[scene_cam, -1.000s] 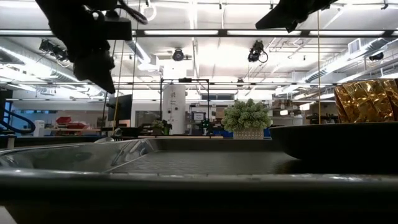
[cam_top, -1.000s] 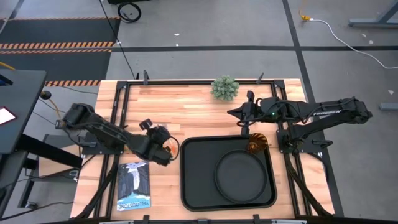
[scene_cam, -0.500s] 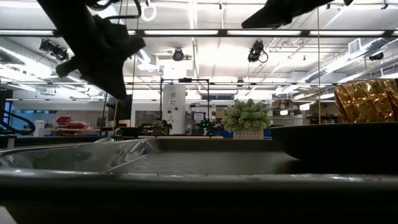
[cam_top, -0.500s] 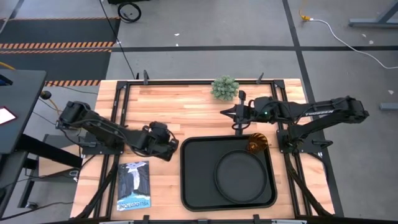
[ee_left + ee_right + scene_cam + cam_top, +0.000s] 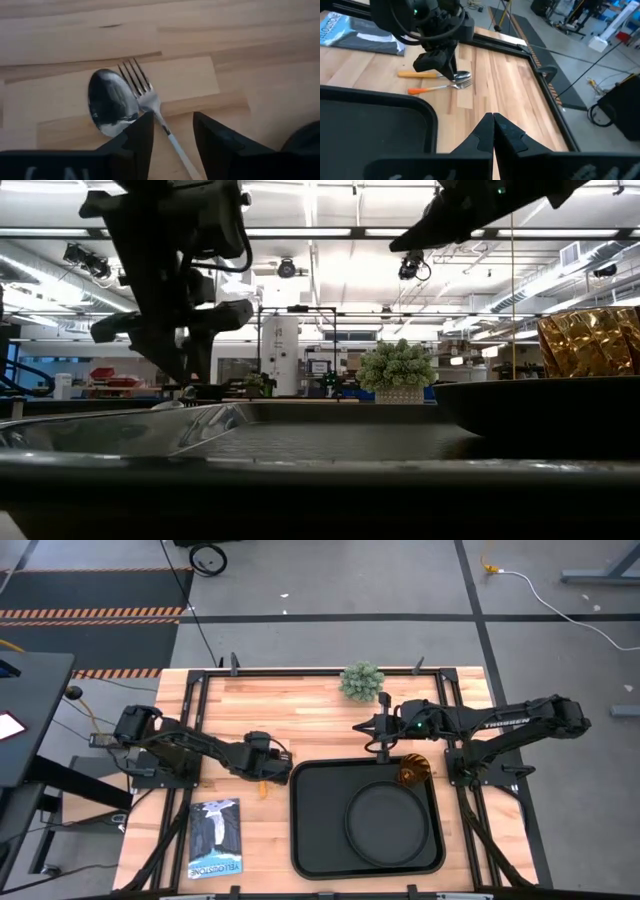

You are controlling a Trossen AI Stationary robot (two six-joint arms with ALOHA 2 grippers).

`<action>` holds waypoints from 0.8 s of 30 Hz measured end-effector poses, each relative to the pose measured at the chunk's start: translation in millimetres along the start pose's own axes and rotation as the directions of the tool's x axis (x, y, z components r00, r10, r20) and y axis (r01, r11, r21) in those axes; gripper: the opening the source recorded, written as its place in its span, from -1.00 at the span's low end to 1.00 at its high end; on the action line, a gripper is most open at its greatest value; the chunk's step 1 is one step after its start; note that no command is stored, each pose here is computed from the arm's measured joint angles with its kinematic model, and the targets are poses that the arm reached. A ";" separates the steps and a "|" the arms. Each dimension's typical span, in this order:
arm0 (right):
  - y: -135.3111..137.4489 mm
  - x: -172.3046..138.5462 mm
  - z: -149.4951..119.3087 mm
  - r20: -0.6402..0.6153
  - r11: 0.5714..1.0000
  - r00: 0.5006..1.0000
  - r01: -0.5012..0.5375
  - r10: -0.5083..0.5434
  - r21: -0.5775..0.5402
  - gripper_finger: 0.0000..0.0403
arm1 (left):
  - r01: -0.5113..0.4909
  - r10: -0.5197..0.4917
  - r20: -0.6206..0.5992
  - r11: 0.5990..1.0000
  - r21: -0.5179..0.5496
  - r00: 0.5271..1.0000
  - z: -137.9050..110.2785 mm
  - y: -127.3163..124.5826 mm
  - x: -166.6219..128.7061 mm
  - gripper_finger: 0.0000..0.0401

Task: Pick and place plate/cup/fork/spoon on tray
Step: Put the orange fork on the black serving tray to the left of the black plate

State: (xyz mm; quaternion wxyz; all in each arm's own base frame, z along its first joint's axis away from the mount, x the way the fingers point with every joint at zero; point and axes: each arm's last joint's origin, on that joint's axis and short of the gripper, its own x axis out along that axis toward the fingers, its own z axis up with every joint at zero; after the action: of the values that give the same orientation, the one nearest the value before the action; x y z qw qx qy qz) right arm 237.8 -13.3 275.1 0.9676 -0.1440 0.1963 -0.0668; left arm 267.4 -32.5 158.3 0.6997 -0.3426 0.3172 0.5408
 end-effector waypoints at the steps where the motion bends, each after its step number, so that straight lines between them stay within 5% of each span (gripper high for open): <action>1: 0.4 0.0 -1.7 -0.005 1.000 1.000 -0.001 0.001 0.008 -0.96 | 0.007 -0.007 0.005 1.000 -0.022 1.000 -0.7 -1.2 0.6 -0.26; 12: 2.5 0.0 -0.6 0.037 0.996 0.997 -0.069 0.067 0.058 -0.96 | 0.064 -0.060 0.048 0.994 -0.087 0.997 -22.7 -10.4 1.8 -0.26; 24: 4.1 -0.3 3.4 0.080 0.992 0.993 -0.090 0.083 0.087 -0.96 | -0.056 0.058 0.024 0.994 -0.093 0.998 -31.6 -12.2 11.3 -0.36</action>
State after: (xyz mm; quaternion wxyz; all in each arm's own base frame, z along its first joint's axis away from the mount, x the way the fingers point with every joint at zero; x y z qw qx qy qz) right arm 239.2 -8.5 276.9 0.9819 -0.0939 0.1622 -0.0280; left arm 279.4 -54.6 132.9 0.6717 -0.3580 0.2920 0.5791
